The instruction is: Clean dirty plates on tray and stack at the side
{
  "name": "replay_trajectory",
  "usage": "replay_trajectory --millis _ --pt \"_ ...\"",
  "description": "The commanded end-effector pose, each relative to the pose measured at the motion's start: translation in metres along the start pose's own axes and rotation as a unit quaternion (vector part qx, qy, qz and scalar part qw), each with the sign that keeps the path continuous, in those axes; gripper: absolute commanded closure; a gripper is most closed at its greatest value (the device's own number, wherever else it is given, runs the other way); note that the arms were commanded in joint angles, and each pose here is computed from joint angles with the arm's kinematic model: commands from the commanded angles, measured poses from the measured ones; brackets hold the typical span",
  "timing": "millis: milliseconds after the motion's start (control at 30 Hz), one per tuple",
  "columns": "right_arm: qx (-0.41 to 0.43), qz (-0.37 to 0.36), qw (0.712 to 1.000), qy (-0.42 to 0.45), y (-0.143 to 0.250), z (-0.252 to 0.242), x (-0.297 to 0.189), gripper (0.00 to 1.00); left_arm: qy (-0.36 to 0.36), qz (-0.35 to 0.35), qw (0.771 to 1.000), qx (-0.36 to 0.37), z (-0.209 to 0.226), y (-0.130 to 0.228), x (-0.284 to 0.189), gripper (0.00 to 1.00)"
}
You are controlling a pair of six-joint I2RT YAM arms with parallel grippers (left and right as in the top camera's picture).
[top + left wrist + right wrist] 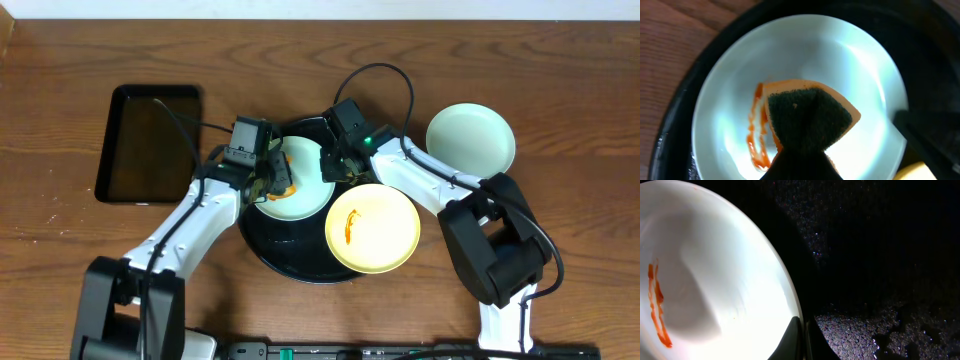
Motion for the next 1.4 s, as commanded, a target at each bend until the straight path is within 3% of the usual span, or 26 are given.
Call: replay_trajectory --millis 0,100,167,467,833,1200,1367 --pt "0.018 0.006 1.0 0.017 0.001 -0.013 0.009 0.99 -0.033 0.005 0.999 -0.038 0.012 0.005 0.012 0.92" --pt "0.026 0.008 1.0 0.015 0.0 -0.015 0.009 0.99 -0.028 0.019 0.994 -0.106 0.01 0.012 0.021 0.93" --pt "0.026 0.008 1.0 0.016 0.0 -0.015 0.009 0.99 -0.023 0.02 0.993 -0.112 0.006 0.013 0.023 0.92" --pt "0.016 0.015 1.0 0.004 0.002 -0.011 0.009 0.99 0.005 -0.004 0.997 -0.079 -0.024 0.009 0.026 0.93" --pt "0.013 0.024 1.0 -0.008 0.007 -0.005 0.01 0.99 -0.009 -0.028 0.997 -0.073 -0.023 0.002 0.029 0.93" --pt "0.011 0.025 1.0 -0.004 0.007 -0.006 0.01 0.99 -0.027 -0.001 0.997 -0.072 -0.015 0.015 0.053 0.92" --pt "0.003 0.025 1.0 -0.004 0.007 -0.006 0.01 0.99 -0.033 0.007 0.999 0.026 -0.013 0.018 0.053 0.92"
Point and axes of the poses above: each gripper's point midway between its finger pads, its own x axis out along the fingers, its own z axis along the line the jaws close on, y = z × x, the point moved 2 cm from there along -x, back along the fingers, and after that the axes turned 9 degrees about x, right-handed, at the moved point
